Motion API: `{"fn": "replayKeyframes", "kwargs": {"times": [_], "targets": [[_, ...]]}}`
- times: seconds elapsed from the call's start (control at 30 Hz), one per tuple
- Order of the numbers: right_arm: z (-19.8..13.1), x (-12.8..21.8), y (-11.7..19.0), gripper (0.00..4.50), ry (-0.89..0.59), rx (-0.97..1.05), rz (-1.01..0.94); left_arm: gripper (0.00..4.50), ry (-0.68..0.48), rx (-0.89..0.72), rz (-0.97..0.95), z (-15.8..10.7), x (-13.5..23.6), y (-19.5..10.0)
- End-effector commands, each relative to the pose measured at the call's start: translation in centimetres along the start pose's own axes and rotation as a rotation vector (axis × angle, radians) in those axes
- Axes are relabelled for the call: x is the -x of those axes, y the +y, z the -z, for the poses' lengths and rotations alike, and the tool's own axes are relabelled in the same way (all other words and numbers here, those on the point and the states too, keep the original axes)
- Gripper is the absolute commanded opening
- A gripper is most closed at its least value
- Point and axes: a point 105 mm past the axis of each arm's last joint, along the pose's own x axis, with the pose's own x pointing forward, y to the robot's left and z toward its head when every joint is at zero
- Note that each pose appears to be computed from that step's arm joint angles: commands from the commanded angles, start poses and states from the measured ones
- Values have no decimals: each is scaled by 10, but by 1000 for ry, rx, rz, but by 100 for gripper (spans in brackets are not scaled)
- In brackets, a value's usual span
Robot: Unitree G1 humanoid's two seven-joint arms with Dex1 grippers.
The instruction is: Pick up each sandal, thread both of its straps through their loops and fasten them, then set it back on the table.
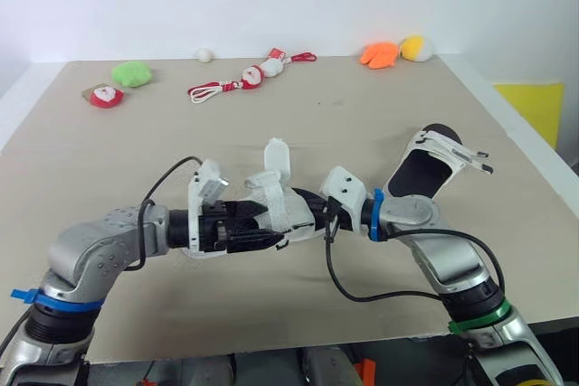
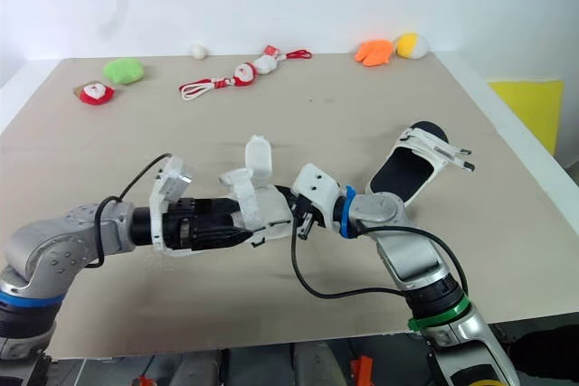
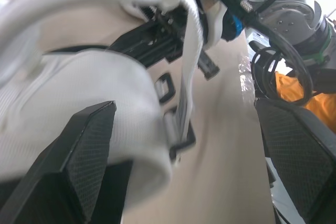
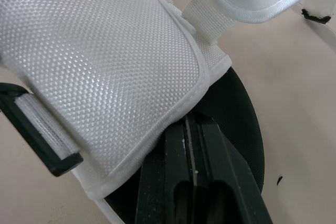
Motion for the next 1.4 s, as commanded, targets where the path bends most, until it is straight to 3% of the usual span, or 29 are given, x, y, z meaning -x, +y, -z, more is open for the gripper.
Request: {"fn": "replayKeyframes", "kwargs": {"times": [0.03, 0.23, 0.4, 0.73, 1.13, 1.23, 1.4], "targets": [[11, -1, 2, 0, 43, -17, 0, 443, 40, -46, 13, 7, 19, -15], [13, -1, 4, 0, 46, -20, -10, 443, 137, 22, 81, 42, 36, -46], [10, -5, 7, 0, 40, -19, -25, 443, 94, -26, -47, 62, 12, -28], [9, -4, 5, 0, 40, -15, -26, 443, -108, 31, -115, 51, -18, -14], [10, -2, 4, 0, 42, -19, -14, 443, -148, 58, -50, 40, -30, -21], [9, -3, 5, 0, 41, -22, -12, 363, -159, 69, -43, 38, -30, -22], [10, -3, 6, 0, 40, -25, -10, 134, -162, 80, -42, 37, -28, -23]]}}
